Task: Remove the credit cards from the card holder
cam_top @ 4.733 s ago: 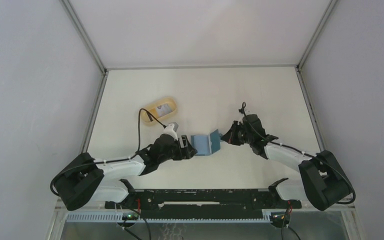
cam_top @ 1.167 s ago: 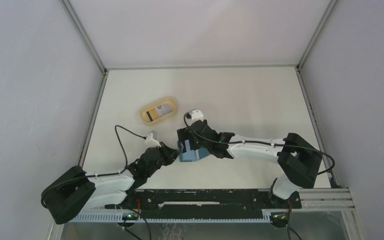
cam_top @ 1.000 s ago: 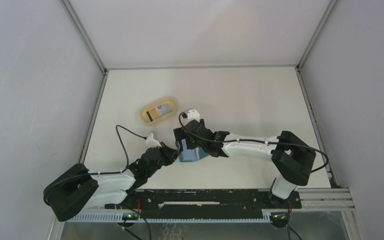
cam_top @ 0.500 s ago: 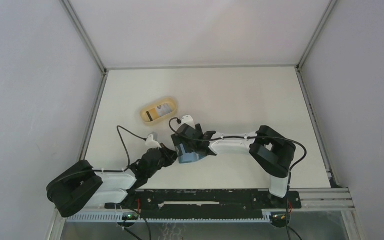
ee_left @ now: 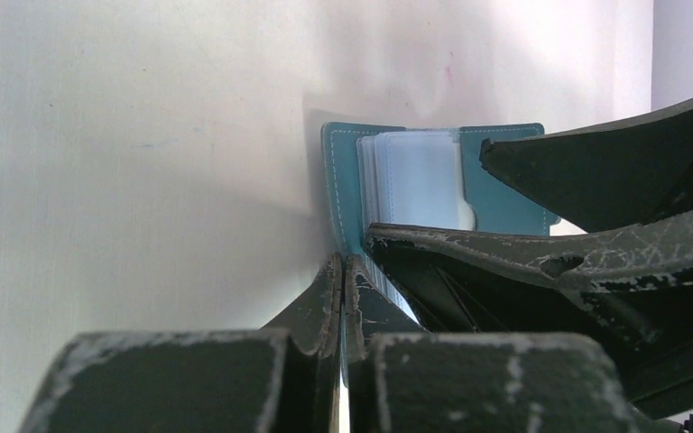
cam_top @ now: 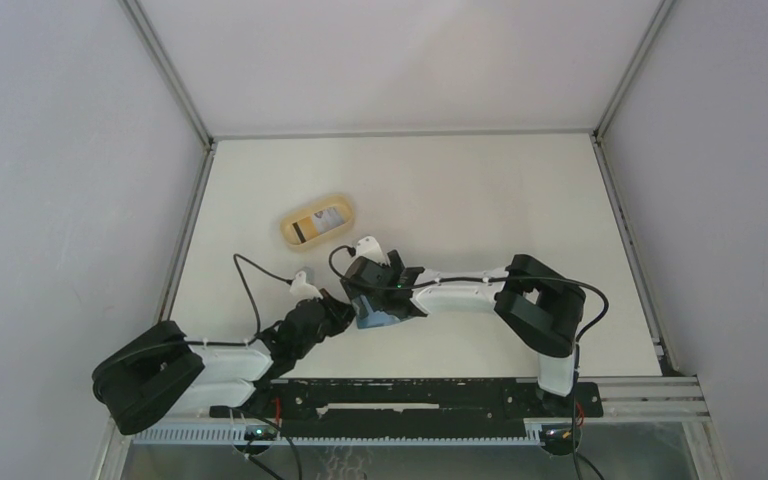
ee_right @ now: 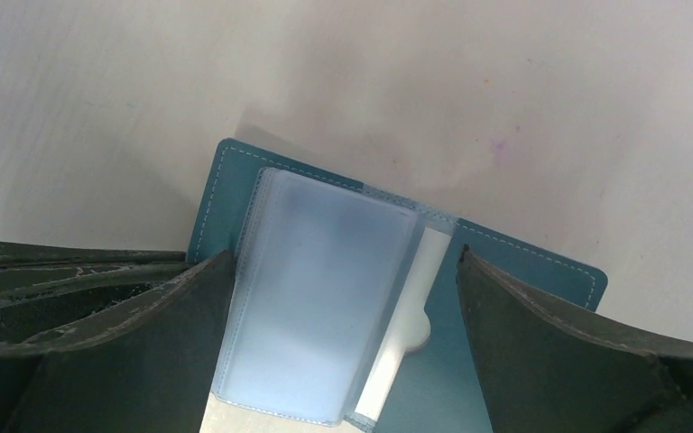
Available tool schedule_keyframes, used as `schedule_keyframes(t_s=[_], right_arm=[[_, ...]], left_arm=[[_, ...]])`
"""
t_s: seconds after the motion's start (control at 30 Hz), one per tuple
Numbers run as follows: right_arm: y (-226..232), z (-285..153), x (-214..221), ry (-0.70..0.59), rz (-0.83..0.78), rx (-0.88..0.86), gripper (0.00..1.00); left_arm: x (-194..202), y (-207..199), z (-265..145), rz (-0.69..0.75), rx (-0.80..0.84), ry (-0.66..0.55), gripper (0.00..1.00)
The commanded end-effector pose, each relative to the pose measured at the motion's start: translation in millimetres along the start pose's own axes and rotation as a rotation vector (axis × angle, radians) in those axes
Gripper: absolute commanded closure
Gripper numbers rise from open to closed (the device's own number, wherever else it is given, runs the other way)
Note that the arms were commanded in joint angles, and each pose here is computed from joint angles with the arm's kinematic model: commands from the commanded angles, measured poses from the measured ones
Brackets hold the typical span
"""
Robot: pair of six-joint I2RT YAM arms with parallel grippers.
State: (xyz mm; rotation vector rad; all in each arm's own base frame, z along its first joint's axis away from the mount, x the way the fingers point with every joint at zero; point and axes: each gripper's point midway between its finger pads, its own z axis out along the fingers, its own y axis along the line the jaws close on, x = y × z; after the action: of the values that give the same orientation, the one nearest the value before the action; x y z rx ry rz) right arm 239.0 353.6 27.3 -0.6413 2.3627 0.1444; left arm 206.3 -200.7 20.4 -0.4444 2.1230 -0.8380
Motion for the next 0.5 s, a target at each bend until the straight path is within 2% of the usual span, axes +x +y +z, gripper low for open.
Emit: schedule_keyframes(t_s=[0.0,0.23,0.47], right_arm=[[-21.4,-7.7,3.2,0.023,-0.108,0.092,0.0],[-35.3,-11.4,6.0,0.035,-0.158,0.149,0.0],[-30.2,-15.5,-1.0,-0.003,-0.165,0.132,0.0]], left_arm=[[-9.4,9.6,-0.4,-0.001,-0.044,-0.059,1.0],[-8.9,11.0,-1.0,-0.001,-0.055,-0.063,1.0],[-8.7,10.3,-0.3,0.001,-0.057,-0.063,1.0]])
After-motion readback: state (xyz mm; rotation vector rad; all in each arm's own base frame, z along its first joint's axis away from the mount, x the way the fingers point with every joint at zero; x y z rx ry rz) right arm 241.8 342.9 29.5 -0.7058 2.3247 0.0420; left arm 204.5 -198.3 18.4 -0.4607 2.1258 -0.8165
